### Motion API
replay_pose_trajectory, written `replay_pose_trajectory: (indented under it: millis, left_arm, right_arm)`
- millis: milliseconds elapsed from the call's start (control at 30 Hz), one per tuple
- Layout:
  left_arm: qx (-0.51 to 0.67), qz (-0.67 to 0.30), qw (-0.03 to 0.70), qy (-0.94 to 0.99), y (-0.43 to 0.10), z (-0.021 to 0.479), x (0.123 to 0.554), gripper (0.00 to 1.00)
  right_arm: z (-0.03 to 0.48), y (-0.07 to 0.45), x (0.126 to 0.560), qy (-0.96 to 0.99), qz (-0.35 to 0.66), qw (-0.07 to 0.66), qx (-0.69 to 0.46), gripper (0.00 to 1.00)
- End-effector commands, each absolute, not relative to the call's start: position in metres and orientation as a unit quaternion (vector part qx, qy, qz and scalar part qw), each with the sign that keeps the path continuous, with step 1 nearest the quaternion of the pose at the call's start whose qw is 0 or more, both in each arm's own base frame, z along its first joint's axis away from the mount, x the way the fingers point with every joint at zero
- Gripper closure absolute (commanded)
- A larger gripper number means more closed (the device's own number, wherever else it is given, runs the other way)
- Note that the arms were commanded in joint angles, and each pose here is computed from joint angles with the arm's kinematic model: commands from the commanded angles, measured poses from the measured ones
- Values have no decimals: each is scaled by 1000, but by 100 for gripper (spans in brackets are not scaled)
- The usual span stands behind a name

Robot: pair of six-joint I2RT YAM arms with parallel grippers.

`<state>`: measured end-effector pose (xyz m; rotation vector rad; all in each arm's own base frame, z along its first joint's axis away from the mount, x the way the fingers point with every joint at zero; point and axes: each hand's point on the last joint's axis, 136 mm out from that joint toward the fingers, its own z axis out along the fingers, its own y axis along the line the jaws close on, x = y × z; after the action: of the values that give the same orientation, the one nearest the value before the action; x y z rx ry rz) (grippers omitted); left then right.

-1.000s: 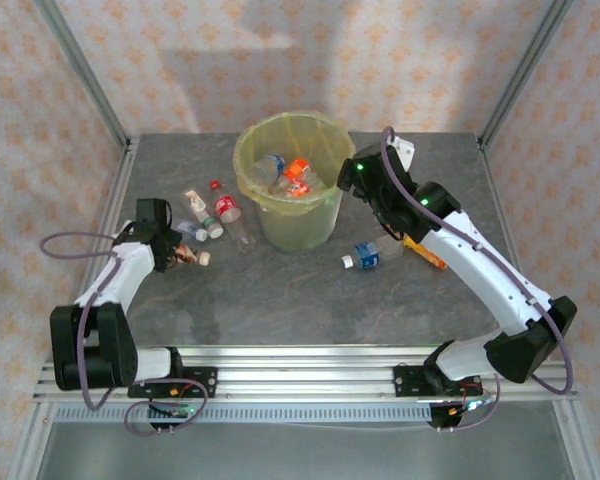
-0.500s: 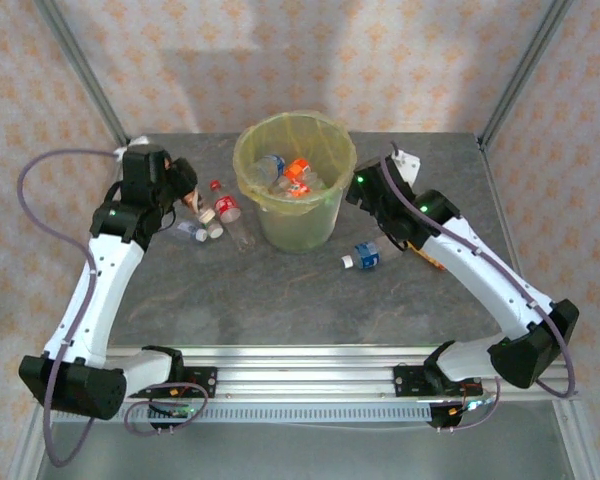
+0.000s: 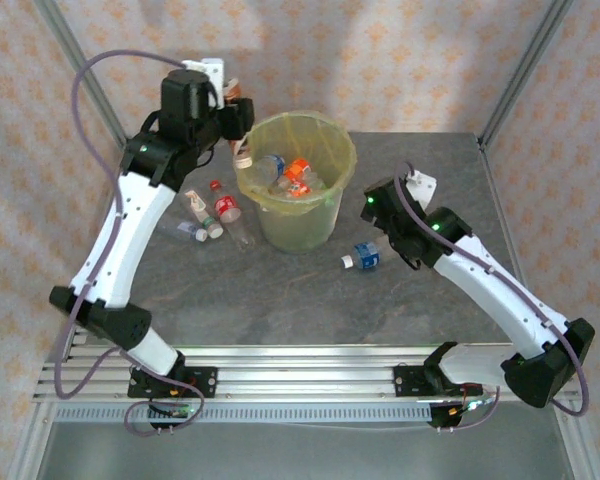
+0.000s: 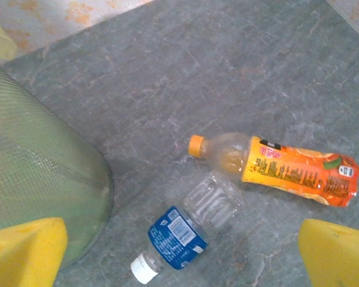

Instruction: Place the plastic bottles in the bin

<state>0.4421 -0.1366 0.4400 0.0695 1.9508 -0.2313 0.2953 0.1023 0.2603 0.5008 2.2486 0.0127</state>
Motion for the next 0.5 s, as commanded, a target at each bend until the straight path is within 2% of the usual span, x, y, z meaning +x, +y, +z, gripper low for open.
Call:
replay_pose_trajectory:
  millis: [0, 233, 467]
  left_arm:
    - [120, -69, 530, 837, -164, 428, 448, 51]
    - [213, -31, 489, 845, -215, 390, 474, 50]
    - [257, -3, 437, 862, -236, 347, 482, 47]
  right_arm:
    - [253, 87, 286, 887, -11, 403, 225, 1]
    - [237, 81, 280, 890, -28, 389, 237, 1]
    - [220, 78, 272, 895, -34, 368, 251, 1]
